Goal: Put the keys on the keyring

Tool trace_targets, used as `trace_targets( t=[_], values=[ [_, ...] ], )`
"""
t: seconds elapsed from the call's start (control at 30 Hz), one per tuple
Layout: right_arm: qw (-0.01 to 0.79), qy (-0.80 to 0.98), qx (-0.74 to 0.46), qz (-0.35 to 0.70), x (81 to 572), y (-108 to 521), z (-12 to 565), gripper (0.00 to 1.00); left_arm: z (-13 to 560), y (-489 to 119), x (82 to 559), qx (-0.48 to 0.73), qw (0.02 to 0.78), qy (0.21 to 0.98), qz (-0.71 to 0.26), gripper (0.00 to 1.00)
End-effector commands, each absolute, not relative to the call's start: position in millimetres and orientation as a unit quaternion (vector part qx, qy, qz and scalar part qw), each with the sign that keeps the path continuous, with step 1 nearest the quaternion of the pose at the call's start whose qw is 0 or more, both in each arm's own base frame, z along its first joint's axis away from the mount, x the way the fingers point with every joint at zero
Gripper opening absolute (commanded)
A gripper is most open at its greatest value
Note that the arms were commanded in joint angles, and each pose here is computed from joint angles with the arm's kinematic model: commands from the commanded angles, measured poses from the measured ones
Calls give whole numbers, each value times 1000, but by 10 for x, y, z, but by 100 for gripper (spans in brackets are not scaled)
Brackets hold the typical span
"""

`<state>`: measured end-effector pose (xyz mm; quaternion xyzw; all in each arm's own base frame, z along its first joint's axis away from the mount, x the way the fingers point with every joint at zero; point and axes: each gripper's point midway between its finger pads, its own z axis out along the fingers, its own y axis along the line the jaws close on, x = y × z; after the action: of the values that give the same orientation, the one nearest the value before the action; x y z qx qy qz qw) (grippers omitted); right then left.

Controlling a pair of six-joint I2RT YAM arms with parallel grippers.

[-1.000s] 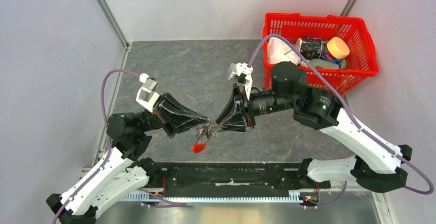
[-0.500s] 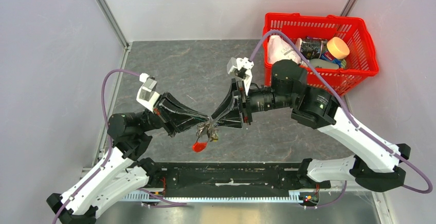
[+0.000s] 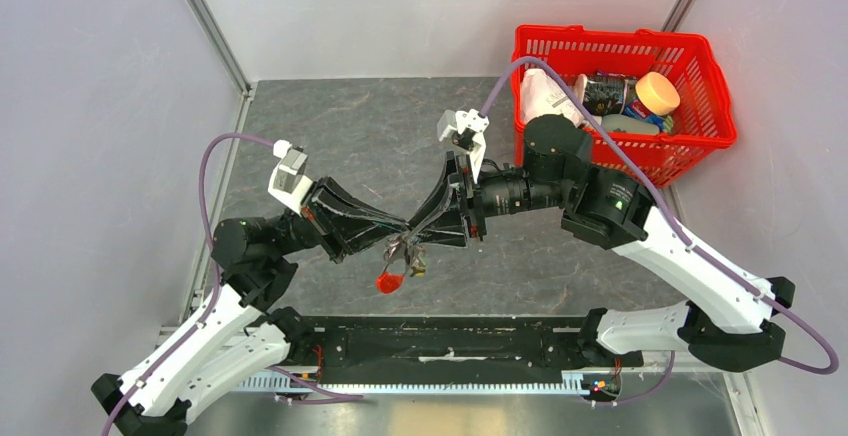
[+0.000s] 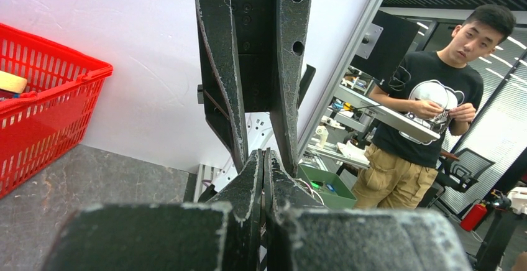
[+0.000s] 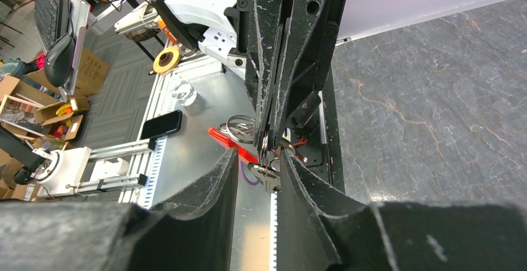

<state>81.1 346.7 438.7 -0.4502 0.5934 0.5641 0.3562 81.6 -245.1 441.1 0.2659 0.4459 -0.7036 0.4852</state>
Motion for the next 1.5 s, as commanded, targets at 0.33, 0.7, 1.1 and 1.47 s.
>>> trace_targets(
  t=[0.33,0.7,1.1,1.47],
  values=[
    [358,568,-457,583,750,3498,4533,4,4580,-2379,785,253,505,421,-709,2],
    [333,569,-484,576,634,3401,4498,0,4419,-2463,586,323,432,463,-703,23],
    [273,574,-515,575,432,3261,4320,0,4316,-2531,469,368,354,487,-708,36],
    [272,595,-515,554,519,3292,4245,0,4243,-2562,461,391,323,509,-696,35]
  ],
)
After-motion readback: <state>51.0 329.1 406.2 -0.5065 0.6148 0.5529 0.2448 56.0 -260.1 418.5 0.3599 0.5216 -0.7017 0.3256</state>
